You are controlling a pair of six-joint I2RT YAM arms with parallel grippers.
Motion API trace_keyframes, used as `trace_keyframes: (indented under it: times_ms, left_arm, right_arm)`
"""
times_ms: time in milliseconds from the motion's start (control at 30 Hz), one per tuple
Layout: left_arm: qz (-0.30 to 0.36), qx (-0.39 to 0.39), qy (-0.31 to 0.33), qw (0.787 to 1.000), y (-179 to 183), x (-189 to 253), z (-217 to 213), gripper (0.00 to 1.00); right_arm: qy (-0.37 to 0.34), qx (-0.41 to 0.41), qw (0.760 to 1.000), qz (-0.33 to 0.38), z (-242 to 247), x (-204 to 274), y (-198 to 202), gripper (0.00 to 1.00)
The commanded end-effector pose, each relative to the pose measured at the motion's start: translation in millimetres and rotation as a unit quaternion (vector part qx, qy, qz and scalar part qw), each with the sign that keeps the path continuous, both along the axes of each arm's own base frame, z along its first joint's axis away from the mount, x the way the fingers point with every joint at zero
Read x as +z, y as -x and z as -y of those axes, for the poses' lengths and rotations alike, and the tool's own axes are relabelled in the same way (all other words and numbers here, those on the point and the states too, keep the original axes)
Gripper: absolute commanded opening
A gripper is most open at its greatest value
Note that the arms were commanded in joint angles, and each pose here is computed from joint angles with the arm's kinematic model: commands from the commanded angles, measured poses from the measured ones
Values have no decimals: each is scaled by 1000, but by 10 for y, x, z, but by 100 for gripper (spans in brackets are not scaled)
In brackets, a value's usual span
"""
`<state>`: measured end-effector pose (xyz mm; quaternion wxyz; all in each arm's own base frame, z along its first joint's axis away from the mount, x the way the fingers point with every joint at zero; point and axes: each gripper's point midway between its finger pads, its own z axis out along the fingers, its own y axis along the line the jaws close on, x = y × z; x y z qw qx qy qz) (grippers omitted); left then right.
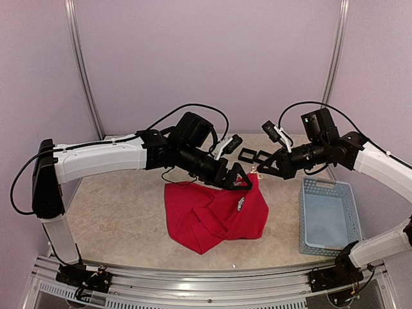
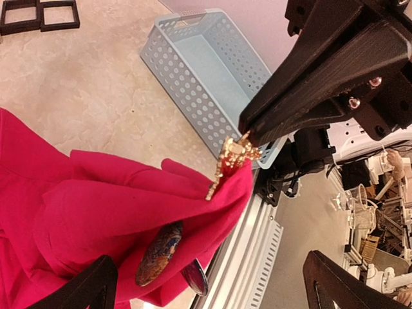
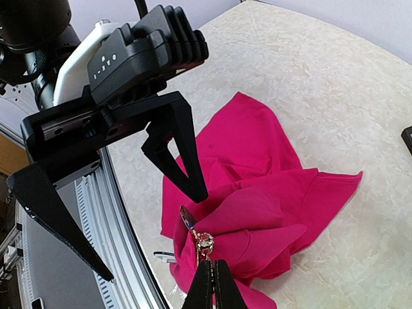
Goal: Remove the brooch from the garment
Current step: Remove the brooch from the crumpled clothing.
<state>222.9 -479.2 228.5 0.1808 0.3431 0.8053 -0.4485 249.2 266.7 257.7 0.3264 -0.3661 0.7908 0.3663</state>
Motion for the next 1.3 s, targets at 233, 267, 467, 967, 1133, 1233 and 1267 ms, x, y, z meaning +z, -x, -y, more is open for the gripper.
trace_keyframes:
  times_ms: [233,267,467,967,1133,1233,1267]
  left_arm:
    - [98,45,-42,993,-259,-32,116,80]
    - [98,45,-41,993,-262,-31,131,73]
    - [104,35,-37,993,-219,-62,206,42]
    - [100,30,-25,994,-209,-59,304,14]
    - [100,27,-16,995,-206,-34,335,1]
    - [101,31,-15,994,-221,-19,331,0]
    - [101,33,-16,994,-223,-24,324,0]
  right_arm:
    - [-2,-7,1000,1,-18,8,-19,0]
    - [-2,-7,1000,2,-17,13,-21,0]
    - [2,-15,1000,-2,-3,-12,-36,0]
    - [25,-24,999,-4,43,-101,-57,0]
    - [38,-28,999,1,55,-117,-61,0]
    - [48,-31,998,3,70,-143,-63,0]
    - [53,-31,998,4,73,-155,-62,0]
